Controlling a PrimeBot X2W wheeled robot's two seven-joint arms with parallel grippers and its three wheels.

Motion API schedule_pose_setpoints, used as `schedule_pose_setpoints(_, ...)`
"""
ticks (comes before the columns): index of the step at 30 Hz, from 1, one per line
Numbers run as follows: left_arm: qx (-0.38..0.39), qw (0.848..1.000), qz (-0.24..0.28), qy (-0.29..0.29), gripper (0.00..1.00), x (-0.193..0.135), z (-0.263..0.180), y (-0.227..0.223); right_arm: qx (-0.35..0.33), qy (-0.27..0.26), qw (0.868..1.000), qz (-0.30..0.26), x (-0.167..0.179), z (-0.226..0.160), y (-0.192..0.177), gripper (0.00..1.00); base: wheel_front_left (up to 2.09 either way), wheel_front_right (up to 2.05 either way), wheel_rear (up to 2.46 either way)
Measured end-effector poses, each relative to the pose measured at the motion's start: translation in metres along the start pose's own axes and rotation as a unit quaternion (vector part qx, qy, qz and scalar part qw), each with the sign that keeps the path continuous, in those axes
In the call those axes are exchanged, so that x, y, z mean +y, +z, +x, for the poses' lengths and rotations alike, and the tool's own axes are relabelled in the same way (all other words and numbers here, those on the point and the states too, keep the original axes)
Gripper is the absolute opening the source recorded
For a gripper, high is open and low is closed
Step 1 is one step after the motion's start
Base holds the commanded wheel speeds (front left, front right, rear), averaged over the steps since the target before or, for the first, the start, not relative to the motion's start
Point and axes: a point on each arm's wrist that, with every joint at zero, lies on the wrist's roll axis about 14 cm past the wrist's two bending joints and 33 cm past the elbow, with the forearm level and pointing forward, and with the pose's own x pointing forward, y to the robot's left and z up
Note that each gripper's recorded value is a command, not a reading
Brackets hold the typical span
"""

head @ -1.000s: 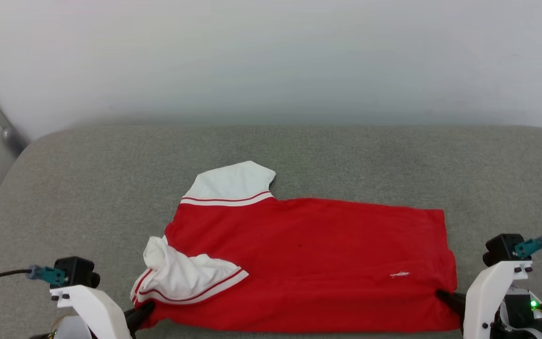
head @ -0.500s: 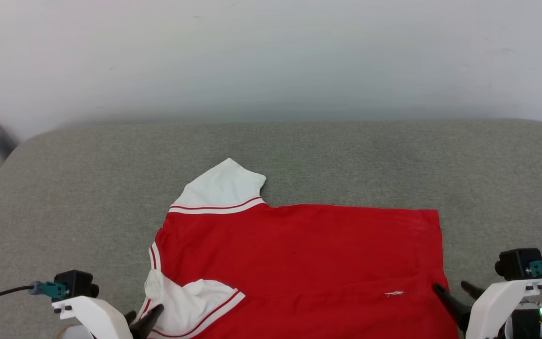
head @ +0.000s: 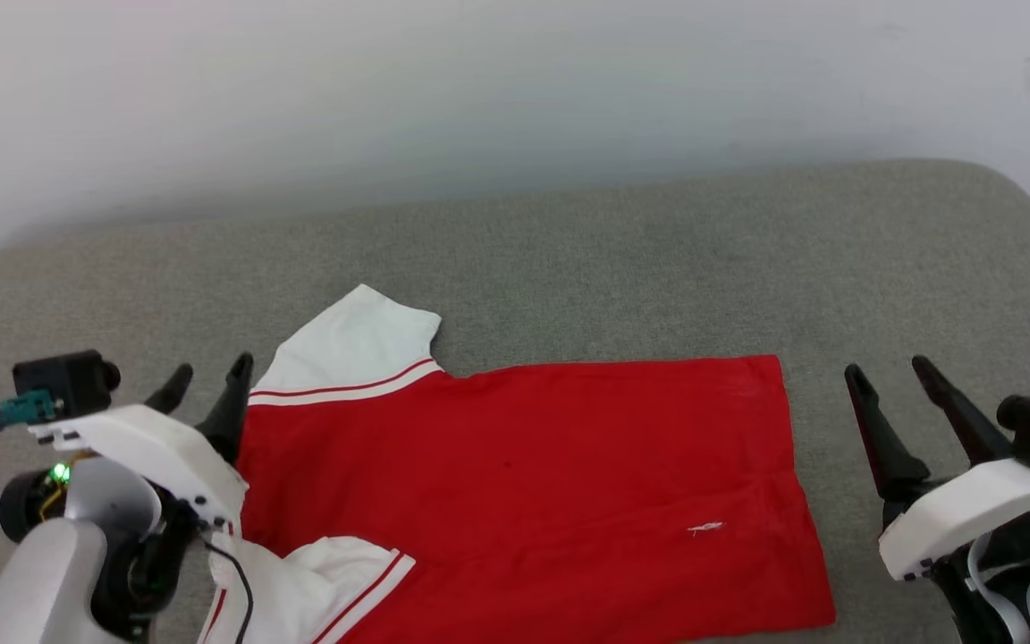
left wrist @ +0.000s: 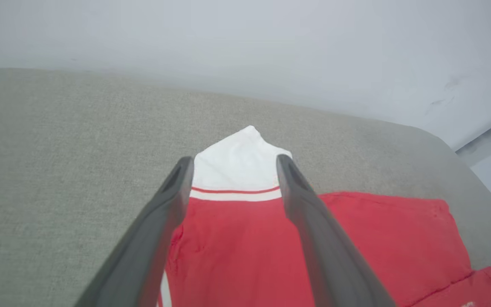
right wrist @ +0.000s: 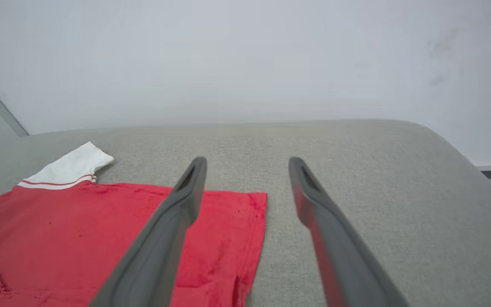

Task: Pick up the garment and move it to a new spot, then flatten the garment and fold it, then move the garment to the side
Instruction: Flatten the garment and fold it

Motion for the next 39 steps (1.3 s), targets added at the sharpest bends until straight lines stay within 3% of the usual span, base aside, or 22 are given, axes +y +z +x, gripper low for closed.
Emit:
schedule_pose_setpoints(6, -0.030, 0.999, 0.016, -0.020, 1.00, -0.014, 0.057, 0.024, -0.069, -0.009, 0.997, -0.020, -0.001, 0.020, 0.026, 1.00, 0.00, 0.00, 0.00)
schedule_pose_setpoints(10, -0.017, 0.999, 0.030, -0.033, 1.00, -0.014, 0.101, 0.026, -0.081, -0.020, 0.996, -0.021, -0.005, 0.033, 0.025, 1.00, 0.00, 0.00, 0.00)
schedule_pose_setpoints(17, 0.101, 0.989, 0.048, -0.092, 1.00, -0.021, 0.163, -0.013, -0.055, -0.055, 0.997, -0.017, -0.025, 0.042, -0.004, 1.00, 0.00, 0.00, 0.00)
schedule_pose_setpoints(21, 0.212, 0.970, 0.072, -0.090, 1.00, -0.004, 0.178, -0.048, -0.044, -0.071, 0.996, -0.013, -0.033, 0.044, -0.016, 1.00, 0.00, 0.00, 0.00)
schedule_pose_setpoints(26, 0.328, 0.936, 0.099, -0.080, 1.00, 0.014, 0.180, -0.081, -0.025, -0.086, 0.996, -0.004, -0.040, 0.045, -0.033, 1.00, 0.00, 0.00, 0.00)
schedule_pose_setpoints(31, 0.391, 0.912, 0.106, -0.063, 1.00, 0.023, 0.180, -0.096, -0.015, -0.090, 0.996, 0.007, -0.042, 0.048, -0.043, 1.00, 0.00, 0.00, 0.00)
schedule_pose_setpoints(32, 0.399, 0.909, 0.105, -0.061, 0.85, 0.024, 0.180, -0.098, -0.014, -0.091, 0.996, 0.010, -0.043, 0.049, -0.044, 1.00, 0.00, 0.00, 0.00)
schedule_pose_setpoints(33, 0.406, 0.906, 0.101, -0.058, 0.57, 0.024, 0.180, -0.101, -0.011, -0.092, 0.996, 0.012, -0.043, 0.049, -0.046, 1.00, 0.00, 0.00, 0.00)
schedule_pose_setpoints(34, 0.411, 0.904, 0.099, -0.057, 0.40, 0.024, 0.180, -0.102, -0.008, -0.094, 0.995, 0.015, -0.044, 0.048, -0.048, 1.00, 0.00, 0.00, 0.00)
schedule_pose_setpoints(35, 0.415, 0.903, 0.094, -0.056, 0.00, 0.023, 0.180, -0.104, -0.005, -0.094, 0.995, 0.020, -0.044, 0.048, -0.049, 1.00, 0.00, 0.00, 0.00)
schedule_pose_setpoints(39, 0.419, 0.902, 0.083, -0.056, 0.00, 0.019, 0.178, -0.107, 0.009, -0.095, 0.995, 0.031, -0.048, 0.047, -0.053, 1.00, 0.00, 0.00, 0.00)
